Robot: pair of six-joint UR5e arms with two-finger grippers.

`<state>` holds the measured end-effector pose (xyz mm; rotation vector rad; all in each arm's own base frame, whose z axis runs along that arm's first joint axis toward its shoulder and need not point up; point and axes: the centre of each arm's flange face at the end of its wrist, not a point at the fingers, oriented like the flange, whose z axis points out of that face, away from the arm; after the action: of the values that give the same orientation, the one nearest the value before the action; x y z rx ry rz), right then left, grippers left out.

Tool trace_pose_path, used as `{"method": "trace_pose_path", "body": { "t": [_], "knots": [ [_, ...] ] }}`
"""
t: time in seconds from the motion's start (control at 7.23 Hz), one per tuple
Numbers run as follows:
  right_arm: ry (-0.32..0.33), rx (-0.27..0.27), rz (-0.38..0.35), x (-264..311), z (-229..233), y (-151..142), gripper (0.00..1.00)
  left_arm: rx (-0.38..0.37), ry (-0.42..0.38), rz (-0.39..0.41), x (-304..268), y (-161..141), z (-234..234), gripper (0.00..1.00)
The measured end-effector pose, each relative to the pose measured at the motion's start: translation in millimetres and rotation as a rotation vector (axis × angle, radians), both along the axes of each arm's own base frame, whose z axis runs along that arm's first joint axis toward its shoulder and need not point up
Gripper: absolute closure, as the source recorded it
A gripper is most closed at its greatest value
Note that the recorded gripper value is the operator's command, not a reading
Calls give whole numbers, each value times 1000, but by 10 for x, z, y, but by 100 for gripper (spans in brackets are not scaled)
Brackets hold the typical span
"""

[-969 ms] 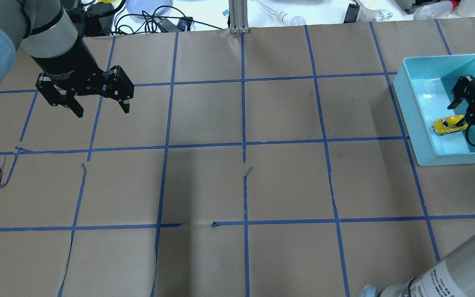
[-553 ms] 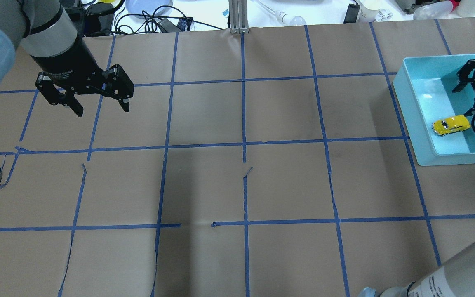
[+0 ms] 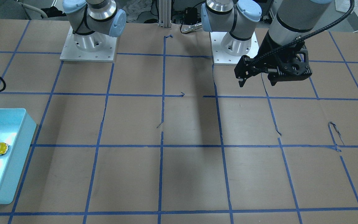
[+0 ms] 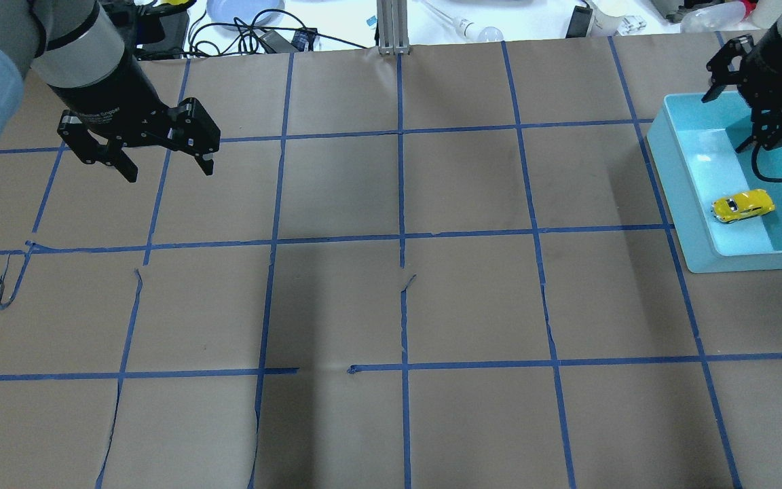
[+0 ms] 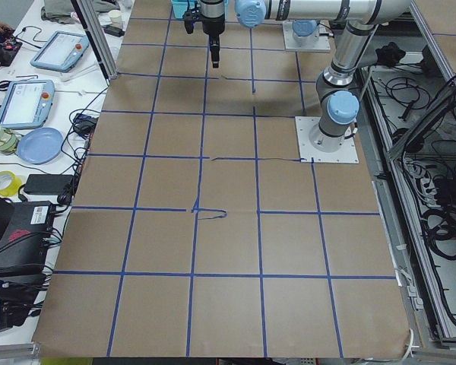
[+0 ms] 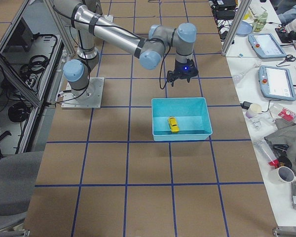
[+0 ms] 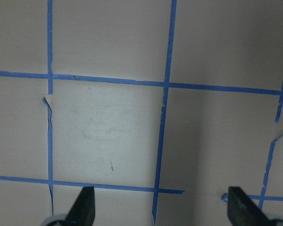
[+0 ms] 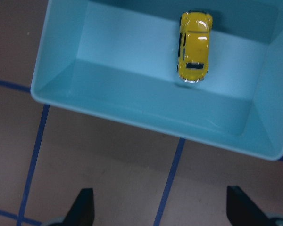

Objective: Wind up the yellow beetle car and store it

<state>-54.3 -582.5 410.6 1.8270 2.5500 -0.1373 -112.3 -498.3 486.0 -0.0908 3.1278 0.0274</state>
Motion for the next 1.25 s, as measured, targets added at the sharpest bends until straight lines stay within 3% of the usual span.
{"method": "trace_pose_path", "body": {
  "t": [0.28, 0.55, 0.83, 1.25],
  "knots": [
    [-10, 10, 198, 1159, 282, 232, 0, -13, 7, -42, -6, -16, 6, 0],
    [-15, 13, 417, 1919, 329, 406, 0, -13, 10, -47, -9, -18, 0, 0],
    [7, 7, 713, 2079, 379, 469, 0, -13, 8, -50, -7, -11, 2, 0],
    [33, -58, 1081, 2106, 711, 669, 0, -14, 3, -51, -3, -7, 5, 0]
  ]
}}
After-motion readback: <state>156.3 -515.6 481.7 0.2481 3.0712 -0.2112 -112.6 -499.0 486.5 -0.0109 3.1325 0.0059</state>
